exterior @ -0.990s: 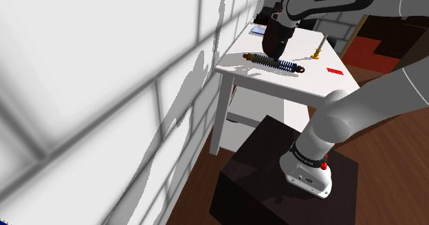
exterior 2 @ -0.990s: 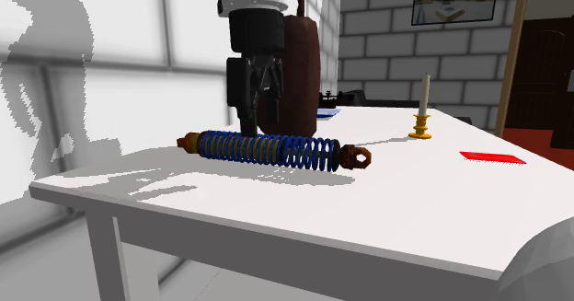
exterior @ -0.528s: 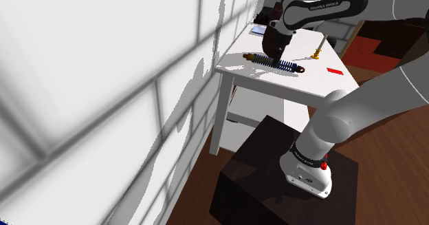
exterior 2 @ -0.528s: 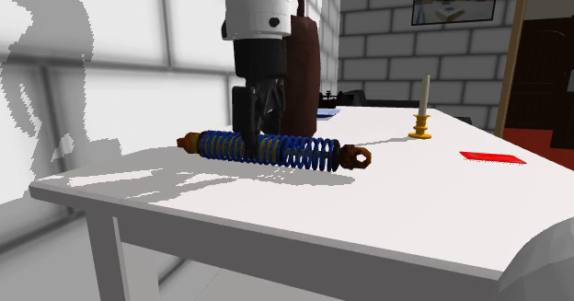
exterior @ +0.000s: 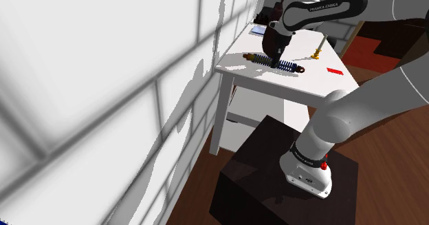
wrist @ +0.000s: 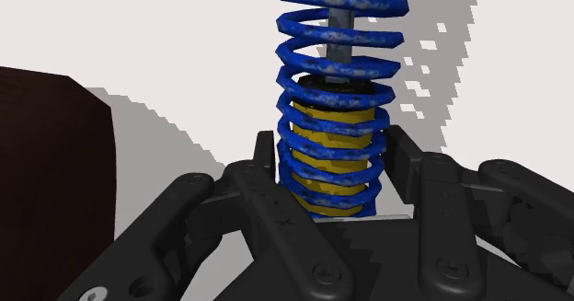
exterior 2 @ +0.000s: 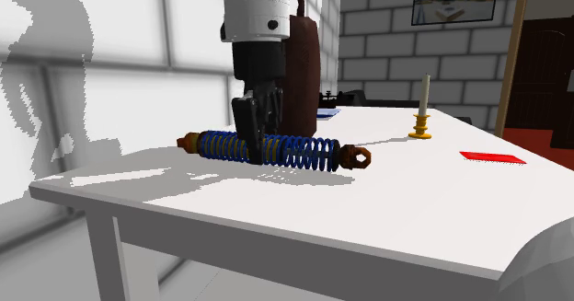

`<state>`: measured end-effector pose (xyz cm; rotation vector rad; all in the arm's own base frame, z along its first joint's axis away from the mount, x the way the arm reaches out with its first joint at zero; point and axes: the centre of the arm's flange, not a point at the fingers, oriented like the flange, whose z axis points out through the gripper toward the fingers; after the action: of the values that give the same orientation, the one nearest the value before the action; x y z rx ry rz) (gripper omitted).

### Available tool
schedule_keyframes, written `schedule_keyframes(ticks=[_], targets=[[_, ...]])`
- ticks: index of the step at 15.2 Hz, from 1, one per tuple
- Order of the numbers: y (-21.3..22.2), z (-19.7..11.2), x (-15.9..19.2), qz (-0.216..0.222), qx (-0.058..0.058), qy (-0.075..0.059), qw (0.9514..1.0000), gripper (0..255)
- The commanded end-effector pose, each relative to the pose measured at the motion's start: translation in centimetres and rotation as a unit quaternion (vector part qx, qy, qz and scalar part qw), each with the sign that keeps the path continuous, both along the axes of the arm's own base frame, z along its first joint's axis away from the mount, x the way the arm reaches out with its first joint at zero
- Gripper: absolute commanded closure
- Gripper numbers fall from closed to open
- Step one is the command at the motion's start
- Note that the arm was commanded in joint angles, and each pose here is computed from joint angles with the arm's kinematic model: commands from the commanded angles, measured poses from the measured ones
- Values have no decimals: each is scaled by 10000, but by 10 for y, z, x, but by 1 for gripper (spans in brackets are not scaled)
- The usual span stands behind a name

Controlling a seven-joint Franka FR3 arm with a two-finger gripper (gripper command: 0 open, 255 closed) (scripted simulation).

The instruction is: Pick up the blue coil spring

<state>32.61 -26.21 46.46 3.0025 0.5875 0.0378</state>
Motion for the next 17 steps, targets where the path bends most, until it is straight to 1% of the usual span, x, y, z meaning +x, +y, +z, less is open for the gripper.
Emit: schedule_keyframes(ticks=[1,3,17], targets=[[0,-1,0,3,7,16,10000,255],[-1,-1,0,3,7,15,10000,255],[-1,73,0,3,7,15,10000,255]])
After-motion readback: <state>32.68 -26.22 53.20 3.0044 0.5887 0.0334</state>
